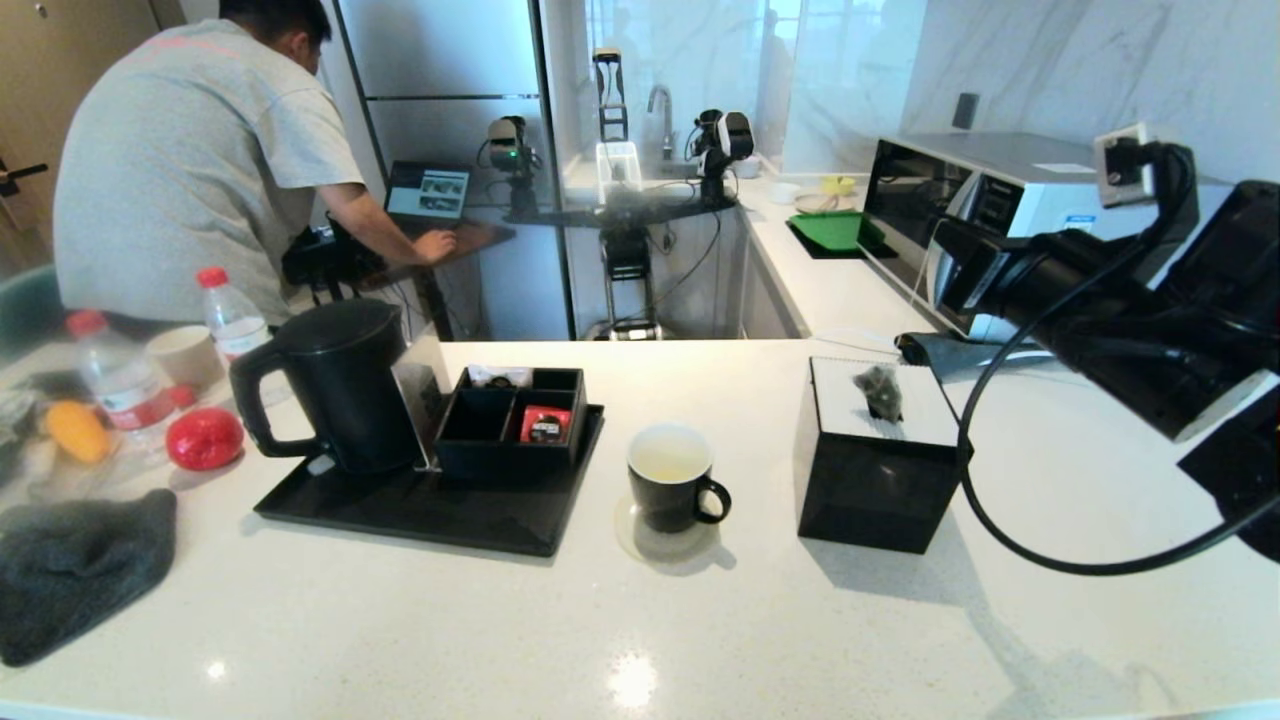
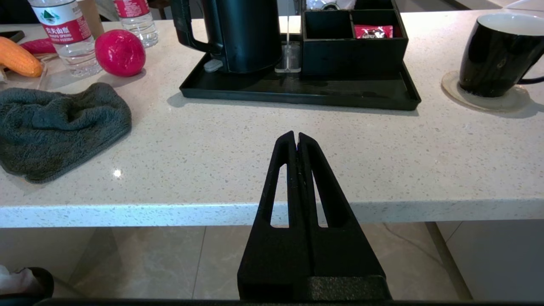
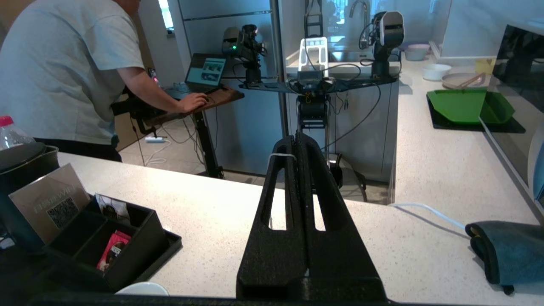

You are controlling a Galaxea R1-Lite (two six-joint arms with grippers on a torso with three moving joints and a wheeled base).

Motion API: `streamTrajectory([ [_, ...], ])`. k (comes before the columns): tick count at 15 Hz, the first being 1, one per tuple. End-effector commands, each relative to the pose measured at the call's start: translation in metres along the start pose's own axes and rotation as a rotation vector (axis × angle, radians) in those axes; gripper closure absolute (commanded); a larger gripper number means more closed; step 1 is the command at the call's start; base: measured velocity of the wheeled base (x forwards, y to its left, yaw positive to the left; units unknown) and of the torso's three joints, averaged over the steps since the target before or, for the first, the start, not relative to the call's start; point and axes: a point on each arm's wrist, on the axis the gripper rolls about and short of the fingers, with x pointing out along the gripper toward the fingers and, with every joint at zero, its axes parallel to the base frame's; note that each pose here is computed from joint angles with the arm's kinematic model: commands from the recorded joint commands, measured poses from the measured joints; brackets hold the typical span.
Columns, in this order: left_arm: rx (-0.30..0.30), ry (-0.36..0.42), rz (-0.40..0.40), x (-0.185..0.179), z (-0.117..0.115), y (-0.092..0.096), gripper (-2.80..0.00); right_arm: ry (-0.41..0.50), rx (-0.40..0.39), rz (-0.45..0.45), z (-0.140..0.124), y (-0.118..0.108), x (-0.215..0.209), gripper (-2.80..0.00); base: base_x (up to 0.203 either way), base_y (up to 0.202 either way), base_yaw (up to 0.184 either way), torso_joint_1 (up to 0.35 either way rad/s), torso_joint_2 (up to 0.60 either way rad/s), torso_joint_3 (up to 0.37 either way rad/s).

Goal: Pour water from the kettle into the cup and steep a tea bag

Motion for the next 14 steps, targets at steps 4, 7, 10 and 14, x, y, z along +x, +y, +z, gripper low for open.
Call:
streamTrajectory([
  [4,0.000,-0.001,0.000,0.000,0.000,0.000,0.00,0.045,0.000,-0.014,-0.018,-0.004,-0.008,0.00,0.000,0.000,0.000,0.000,0.00,0.000],
  [7,0.000,-0.001,0.000,0.000,0.000,0.000,0.00,0.042,-0.005,-0.042,-0.018,-0.013,-0.007,0.00,0.000,0.000,0.000,0.000,0.00,0.000],
  [10,0.000,-0.001,0.000,0.000,0.000,0.000,0.00,0.024,-0.010,-0.064,-0.014,-0.021,-0.006,0.00,0.000,0.000,0.000,0.000,0.00,0.000],
  [14,0.000,-0.001,0.000,0.000,0.000,0.000,0.00,-0.001,-0.013,-0.063,-0.007,-0.021,-0.002,0.00,0.000,0.000,0.000,0.000,0.00,0.000],
])
